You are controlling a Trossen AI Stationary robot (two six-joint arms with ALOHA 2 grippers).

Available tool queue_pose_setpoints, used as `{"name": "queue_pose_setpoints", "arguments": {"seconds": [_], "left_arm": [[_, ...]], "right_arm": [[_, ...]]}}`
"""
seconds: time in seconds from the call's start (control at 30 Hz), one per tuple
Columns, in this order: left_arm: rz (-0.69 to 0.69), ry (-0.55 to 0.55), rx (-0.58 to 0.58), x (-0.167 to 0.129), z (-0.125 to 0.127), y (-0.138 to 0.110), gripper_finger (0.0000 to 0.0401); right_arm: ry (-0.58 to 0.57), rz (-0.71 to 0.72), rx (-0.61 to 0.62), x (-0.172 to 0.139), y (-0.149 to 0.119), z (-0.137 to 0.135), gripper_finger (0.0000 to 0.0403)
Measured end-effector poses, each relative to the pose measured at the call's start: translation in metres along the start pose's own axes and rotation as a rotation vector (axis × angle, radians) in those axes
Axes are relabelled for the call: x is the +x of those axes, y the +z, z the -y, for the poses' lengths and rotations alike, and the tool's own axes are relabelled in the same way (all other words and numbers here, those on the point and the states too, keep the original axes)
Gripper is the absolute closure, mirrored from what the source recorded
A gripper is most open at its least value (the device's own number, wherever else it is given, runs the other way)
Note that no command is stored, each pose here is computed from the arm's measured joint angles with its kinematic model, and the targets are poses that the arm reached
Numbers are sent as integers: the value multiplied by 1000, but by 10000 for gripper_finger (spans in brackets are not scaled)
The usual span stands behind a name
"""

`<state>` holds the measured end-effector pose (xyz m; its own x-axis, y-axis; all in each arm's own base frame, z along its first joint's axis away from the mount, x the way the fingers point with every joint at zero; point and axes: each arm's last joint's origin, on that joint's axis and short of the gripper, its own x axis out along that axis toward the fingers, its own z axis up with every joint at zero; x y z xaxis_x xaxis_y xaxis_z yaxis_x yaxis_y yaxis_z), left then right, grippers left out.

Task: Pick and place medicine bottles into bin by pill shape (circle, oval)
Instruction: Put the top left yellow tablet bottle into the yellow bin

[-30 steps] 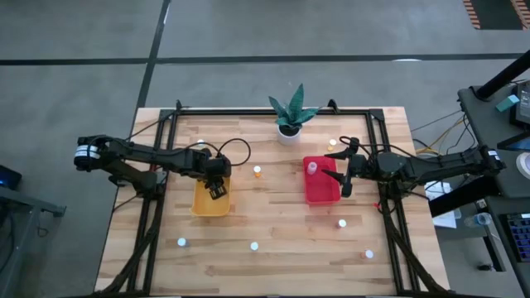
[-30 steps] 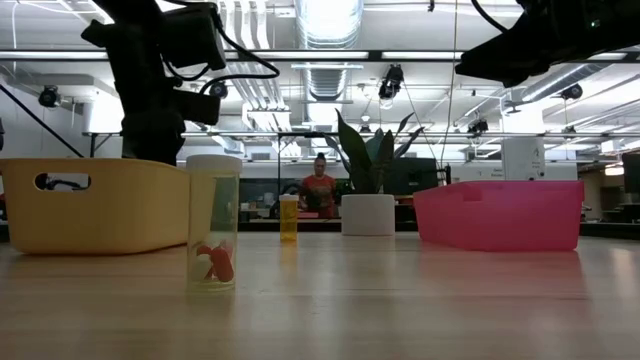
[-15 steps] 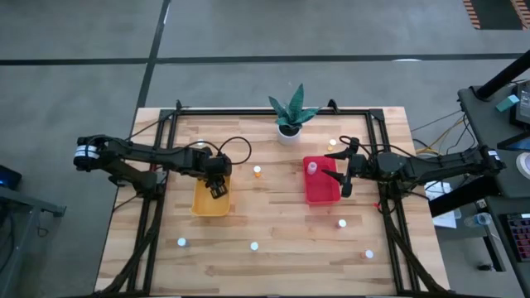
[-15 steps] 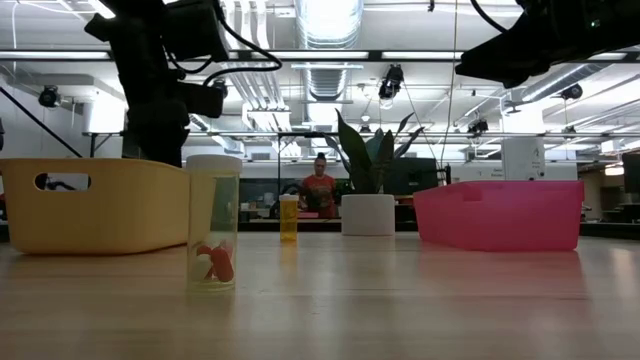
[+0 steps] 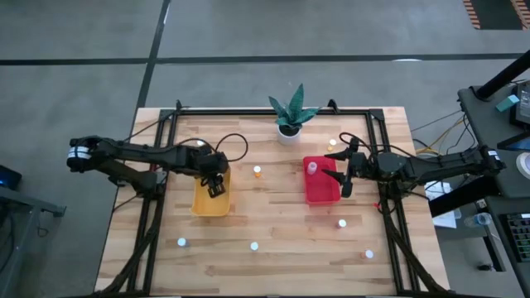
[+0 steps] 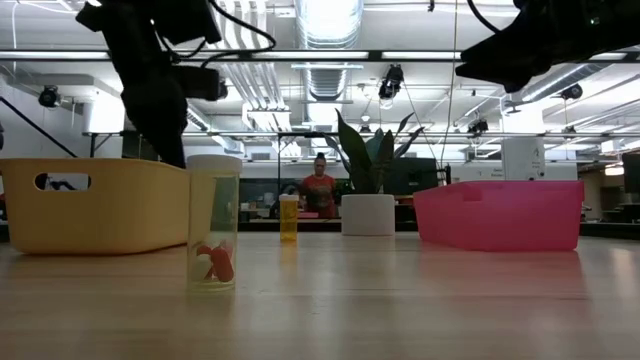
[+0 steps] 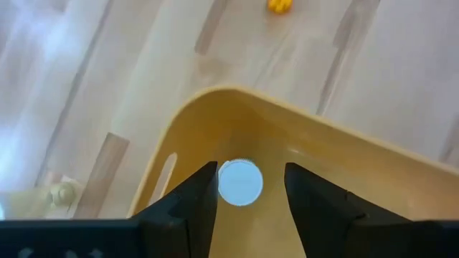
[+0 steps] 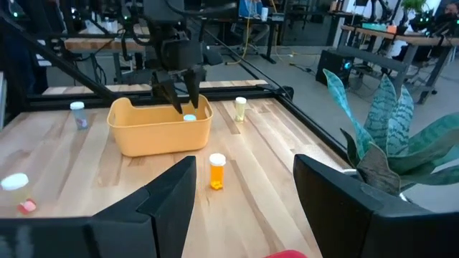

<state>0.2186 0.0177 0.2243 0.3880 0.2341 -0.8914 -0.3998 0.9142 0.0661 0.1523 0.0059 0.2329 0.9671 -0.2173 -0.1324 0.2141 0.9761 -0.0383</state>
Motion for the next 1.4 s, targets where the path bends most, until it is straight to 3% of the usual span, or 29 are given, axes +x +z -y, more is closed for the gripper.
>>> {"name": "queue_pose_setpoints", "arguments": {"seconds": [0.3, 0.63, 0.93, 1.13, 1.4], "left_arm": [[218, -64, 4, -29, -4, 6, 254], [506, -117, 112, -64, -6, 12, 254], [612, -109, 96, -84, -14, 7, 254], [636, -35, -14, -87, -28, 18, 266], [492, 120, -279, -72, -74, 29, 298]], "right_arm": [[-4, -21, 107, 3, -3, -1, 177], [-44, -78, 168, 12, -10, -3, 177], [-84, -83, 156, 13, -11, -2, 177], [-121, -42, 65, 13, 12, -1, 177], [-217, -83, -139, 7, 51, 8, 177]]}}
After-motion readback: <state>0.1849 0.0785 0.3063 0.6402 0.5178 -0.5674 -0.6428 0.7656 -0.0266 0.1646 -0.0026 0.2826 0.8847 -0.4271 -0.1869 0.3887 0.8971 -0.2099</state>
